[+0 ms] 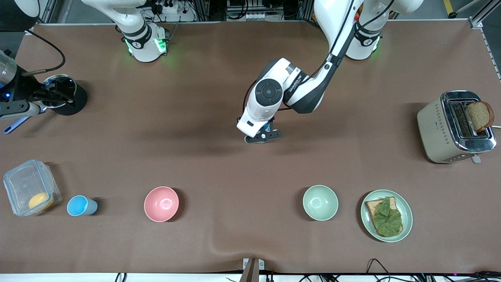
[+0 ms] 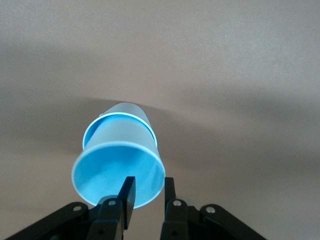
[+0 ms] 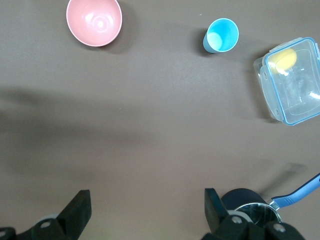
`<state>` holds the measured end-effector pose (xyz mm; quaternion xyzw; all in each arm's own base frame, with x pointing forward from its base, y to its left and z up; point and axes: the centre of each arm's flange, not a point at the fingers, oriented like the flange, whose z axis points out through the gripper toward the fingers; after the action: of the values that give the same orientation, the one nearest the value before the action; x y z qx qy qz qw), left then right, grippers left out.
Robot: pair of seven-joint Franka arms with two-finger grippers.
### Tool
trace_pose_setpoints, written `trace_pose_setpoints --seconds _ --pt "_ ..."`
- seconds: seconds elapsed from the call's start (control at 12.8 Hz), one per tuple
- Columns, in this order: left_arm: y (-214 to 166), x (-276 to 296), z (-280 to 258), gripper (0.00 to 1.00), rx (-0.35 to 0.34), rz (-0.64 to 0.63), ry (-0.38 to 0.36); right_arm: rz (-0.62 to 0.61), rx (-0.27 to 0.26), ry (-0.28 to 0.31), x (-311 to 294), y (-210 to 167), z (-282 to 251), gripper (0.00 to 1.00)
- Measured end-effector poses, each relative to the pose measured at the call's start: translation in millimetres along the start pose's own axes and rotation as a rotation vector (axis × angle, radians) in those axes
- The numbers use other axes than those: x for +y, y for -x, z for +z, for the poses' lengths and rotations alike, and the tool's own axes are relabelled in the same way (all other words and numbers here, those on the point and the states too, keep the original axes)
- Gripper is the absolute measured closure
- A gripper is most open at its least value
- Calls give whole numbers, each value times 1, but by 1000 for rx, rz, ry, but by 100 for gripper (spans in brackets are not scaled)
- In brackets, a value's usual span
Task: Stack blue cups with both arms
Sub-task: 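Lower the held cup into the tissue cup and open the left gripper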
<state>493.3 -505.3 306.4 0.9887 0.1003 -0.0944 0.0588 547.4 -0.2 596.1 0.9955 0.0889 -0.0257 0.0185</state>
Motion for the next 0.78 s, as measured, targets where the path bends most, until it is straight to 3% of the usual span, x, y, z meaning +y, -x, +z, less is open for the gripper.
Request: trace_pose_setpoints --seconds 0.23,0.39,0.62,0.78 --pt "-2 -1 -1 43 5 -3 2 0 0 0 0 0 0 0" --pt "-10 -2 -14 38 27 -11 20 0 -1 0 0 0 0 0" --pt "-14 -11 -77 6 54 -24 64 1 -1 0 0 0 0 0" --pt "-16 -28 -126 0 70 -36 82 1 -1 0 0 0 0 0"
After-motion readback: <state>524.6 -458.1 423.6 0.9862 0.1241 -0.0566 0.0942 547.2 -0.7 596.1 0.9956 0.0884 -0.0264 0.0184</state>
